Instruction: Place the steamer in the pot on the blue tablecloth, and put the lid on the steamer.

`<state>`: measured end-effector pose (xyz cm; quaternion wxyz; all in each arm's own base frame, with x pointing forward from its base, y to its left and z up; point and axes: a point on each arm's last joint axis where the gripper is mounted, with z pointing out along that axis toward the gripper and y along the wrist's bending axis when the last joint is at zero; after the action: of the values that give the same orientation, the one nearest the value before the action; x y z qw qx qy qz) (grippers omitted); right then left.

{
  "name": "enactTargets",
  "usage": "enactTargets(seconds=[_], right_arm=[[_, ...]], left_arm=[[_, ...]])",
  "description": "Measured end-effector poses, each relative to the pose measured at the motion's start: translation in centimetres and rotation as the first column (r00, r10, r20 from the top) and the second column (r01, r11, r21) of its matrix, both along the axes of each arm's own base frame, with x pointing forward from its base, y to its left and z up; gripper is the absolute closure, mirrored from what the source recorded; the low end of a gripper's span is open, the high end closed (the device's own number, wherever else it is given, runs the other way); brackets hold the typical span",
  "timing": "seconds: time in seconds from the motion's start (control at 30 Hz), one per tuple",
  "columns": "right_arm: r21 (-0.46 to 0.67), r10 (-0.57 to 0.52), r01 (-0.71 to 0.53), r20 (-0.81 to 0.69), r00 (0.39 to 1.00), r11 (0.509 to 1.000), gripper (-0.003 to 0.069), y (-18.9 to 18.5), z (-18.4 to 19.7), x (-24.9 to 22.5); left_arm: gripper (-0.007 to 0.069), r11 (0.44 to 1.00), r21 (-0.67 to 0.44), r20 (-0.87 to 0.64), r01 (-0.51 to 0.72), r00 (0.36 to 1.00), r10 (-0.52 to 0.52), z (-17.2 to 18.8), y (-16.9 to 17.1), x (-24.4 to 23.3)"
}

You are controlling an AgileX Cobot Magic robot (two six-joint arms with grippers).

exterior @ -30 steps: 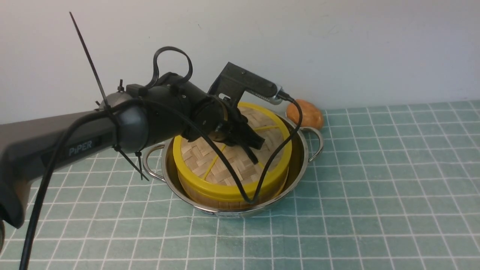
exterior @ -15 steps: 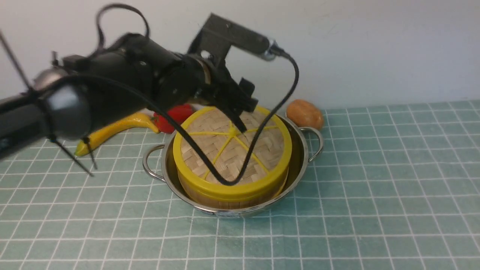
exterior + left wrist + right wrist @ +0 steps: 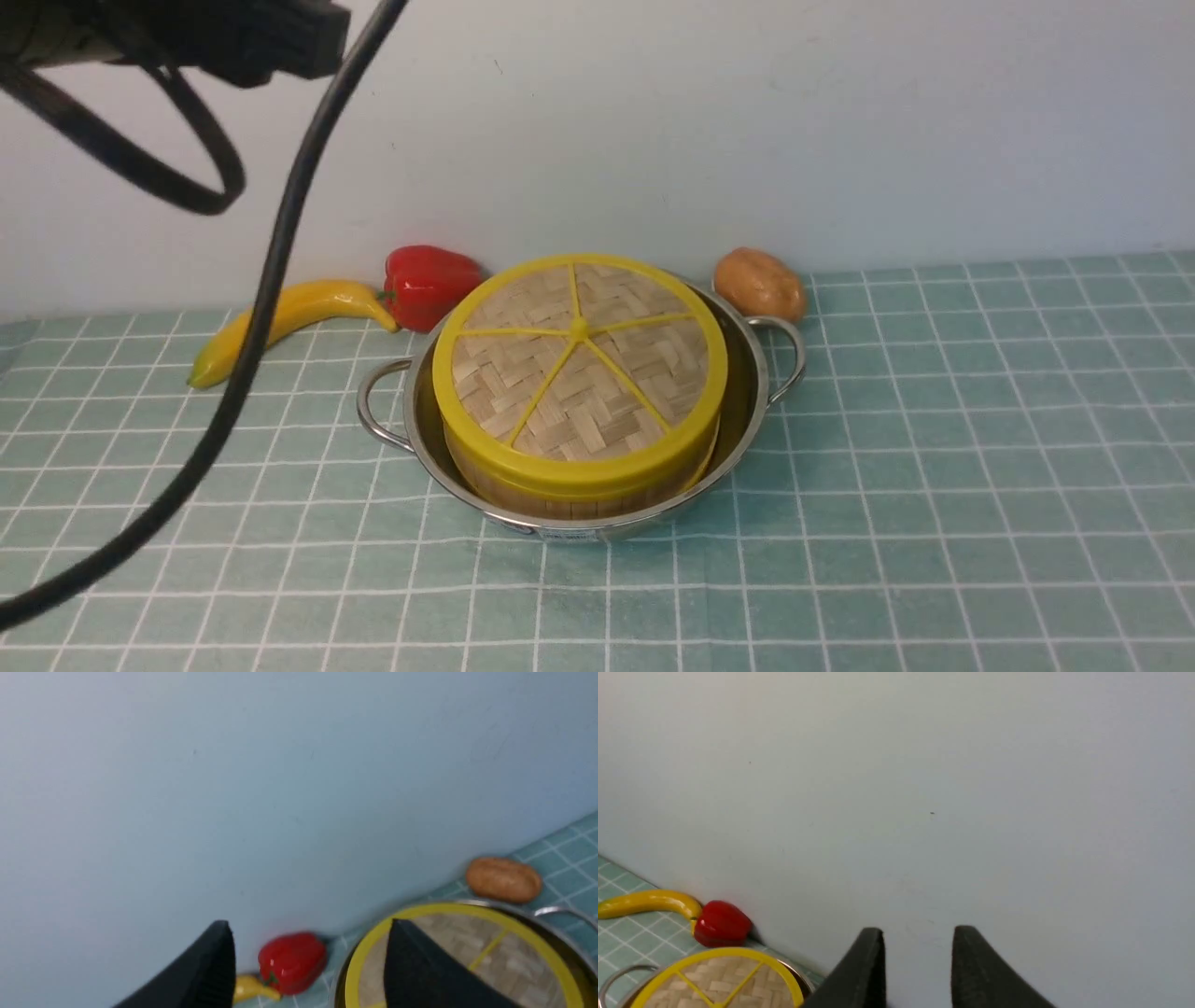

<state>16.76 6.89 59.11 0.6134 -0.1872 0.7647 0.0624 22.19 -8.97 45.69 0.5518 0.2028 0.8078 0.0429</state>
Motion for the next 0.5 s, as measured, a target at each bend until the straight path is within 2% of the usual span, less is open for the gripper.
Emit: enactTargets(seconds=[0.07, 0.17, 0.33, 0.4, 0.5], right_arm=[[-0.011, -0.011, 0.011, 0.000, 1.000, 1.000, 0.0501, -0.9, -0.6, -1.7], [-0.035, -0.018, 0.016, -0.044, 0.999, 0.999, 0.0568, -2.4, -3.6, -4.6], [-0.013, -0.024, 0.024, -0.002, 1.000, 1.000, 0.0617, -3.6, -9.1, -7.2], [-0.005, -0.037, 0.037, 0.010, 0.999, 0.999, 0.0620, -3.9, -11.0, -7.6], [-0.028, -0.077, 0.078, 0.011, 0.997, 0.997, 0.0620, -4.6, -15.7, -8.2]], left_arm=[[0.0312, 1.000, 0.014, -0.034, -0.014, 0.999, 0.015, -0.6, 0.4, -0.5], [0.0433, 1.000, 0.021, -0.075, -0.016, 0.997, 0.017, -2.1, 1.1, -1.9], [0.0620, 1.000, 0.005, -0.102, 0.016, 0.995, -0.016, -5.7, 2.3, -4.9], [0.0637, 1.000, -0.008, -0.098, 0.025, 0.995, -0.026, -6.5, 2.5, -5.5], [0.0648, 0.998, -0.047, -0.075, 0.048, 0.996, -0.051, -9.2, 3.5, -7.9]])
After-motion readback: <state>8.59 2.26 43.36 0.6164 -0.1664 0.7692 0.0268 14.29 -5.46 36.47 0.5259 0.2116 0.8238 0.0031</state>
